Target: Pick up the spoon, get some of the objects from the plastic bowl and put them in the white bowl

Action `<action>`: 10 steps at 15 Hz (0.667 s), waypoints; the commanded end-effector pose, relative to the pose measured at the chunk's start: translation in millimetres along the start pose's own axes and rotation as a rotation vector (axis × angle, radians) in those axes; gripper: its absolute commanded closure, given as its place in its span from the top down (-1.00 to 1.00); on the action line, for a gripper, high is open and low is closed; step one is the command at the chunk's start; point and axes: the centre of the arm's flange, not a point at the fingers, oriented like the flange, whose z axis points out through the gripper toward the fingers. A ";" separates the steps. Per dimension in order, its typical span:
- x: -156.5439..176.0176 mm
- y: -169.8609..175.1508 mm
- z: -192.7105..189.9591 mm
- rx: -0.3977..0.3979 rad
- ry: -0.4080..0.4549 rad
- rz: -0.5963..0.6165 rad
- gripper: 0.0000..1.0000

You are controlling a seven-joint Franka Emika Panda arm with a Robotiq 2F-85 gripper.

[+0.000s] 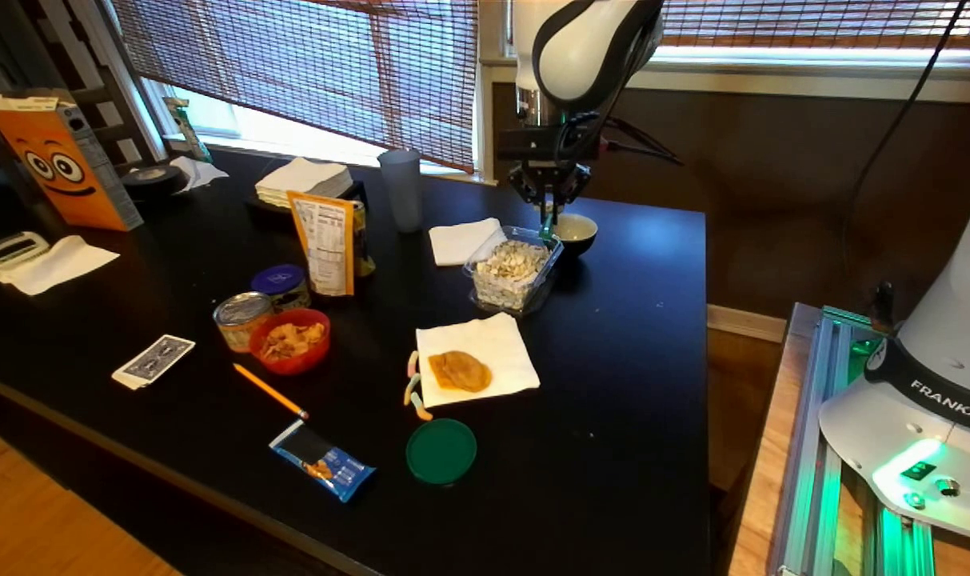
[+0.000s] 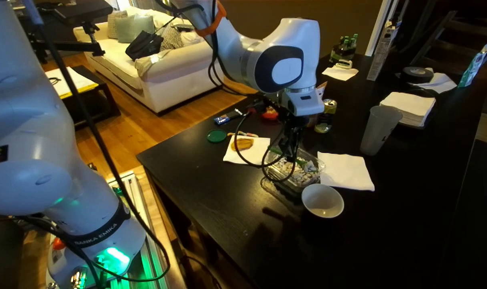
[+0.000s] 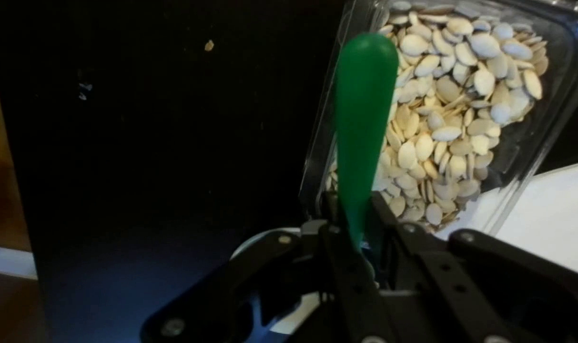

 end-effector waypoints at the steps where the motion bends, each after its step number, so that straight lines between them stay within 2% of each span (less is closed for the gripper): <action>1: 24.0 -10.5 5.1 -0.047 -0.023 0.065 -0.92; 10: 63.1 -32.5 51.8 -0.183 0.000 0.184 -0.92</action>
